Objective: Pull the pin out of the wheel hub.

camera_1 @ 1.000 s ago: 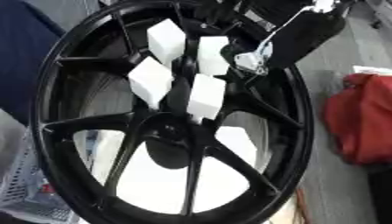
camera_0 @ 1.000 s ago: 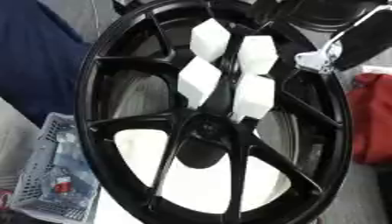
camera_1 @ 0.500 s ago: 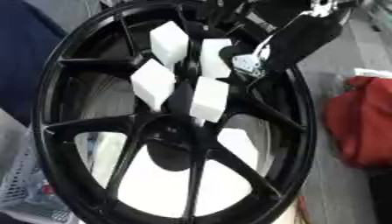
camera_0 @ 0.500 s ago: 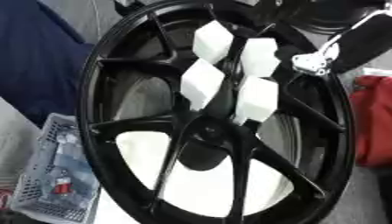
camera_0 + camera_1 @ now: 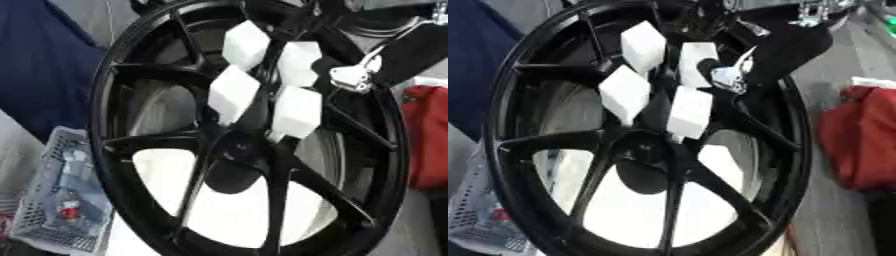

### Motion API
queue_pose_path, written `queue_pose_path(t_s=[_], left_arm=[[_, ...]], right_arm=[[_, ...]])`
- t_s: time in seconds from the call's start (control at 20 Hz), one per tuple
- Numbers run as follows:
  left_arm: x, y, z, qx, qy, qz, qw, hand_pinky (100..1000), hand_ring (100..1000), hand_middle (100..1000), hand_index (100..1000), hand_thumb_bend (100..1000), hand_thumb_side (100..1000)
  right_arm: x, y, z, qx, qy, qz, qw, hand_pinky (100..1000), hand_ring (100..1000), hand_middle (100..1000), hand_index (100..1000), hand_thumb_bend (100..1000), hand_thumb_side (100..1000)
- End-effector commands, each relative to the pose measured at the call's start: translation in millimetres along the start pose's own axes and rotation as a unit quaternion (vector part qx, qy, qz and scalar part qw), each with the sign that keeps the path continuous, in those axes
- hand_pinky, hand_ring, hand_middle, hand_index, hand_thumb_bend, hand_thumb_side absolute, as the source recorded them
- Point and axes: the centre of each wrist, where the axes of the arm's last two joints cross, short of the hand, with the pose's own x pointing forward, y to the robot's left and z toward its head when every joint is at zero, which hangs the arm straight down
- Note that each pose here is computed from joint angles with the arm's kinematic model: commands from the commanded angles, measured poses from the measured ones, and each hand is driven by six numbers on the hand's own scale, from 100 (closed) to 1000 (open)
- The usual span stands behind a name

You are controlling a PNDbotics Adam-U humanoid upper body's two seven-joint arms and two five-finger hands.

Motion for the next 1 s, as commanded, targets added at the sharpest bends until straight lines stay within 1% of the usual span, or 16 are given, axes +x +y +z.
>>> queue_pose_path(t_s=[0.05, 0.3, 0.35, 0.45, 0.65, 0.8, 1.0], left_arm=[[7.2, -1.5, -2.5, -0.008, -0.011, -0.006, 1.000, 977, 530, 678, 818, 202, 982], [7.2, -2.5, -2.9, -0.010, -0.011, -0.006, 1.000, 978, 529, 677, 817, 202, 983], [7.2, -2.5, -3.0, -0.010, -0.011, -0.006, 1.000, 978, 529, 676, 816, 196, 979], [7.3, -2.8, -3.3, -0.011, -0.011, -0.006, 1.000, 978, 529, 676, 816, 202, 984], [7.5, -3.1, -3.7, -0.012, -0.012, -0.006, 1.000, 978, 529, 676, 816, 202, 984], [7.6, -3.3, -4.0, -0.013, -0.012, -0.005, 1.000, 979, 529, 676, 815, 202, 984], [7.5, -3.7, -3.9, -0.014, -0.011, -0.005, 1.000, 979, 529, 677, 815, 203, 986]], right_arm=[[2.4, -4.6, 5.3, -0.007, 0.015, 0.008, 1.000, 864, 906, 871, 985, 100, 590], [3.1, -3.1, 3.4, -0.008, 0.017, 0.007, 1.000, 862, 903, 868, 983, 100, 601], [3.2, -2.8, 3.1, -0.007, 0.017, 0.007, 1.000, 863, 903, 869, 983, 100, 592], [3.3, -2.0, 2.3, -0.004, 0.018, 0.006, 1.000, 863, 903, 870, 982, 100, 610], [3.2, -0.9, 1.6, 0.001, 0.021, 0.006, 1.000, 862, 901, 869, 981, 100, 592], [3.0, -0.3, 1.4, 0.003, 0.024, 0.006, 1.000, 860, 896, 866, 979, 100, 553], [2.7, 0.9, 0.8, 0.005, 0.027, 0.003, 1.000, 853, 875, 857, 975, 100, 524]])
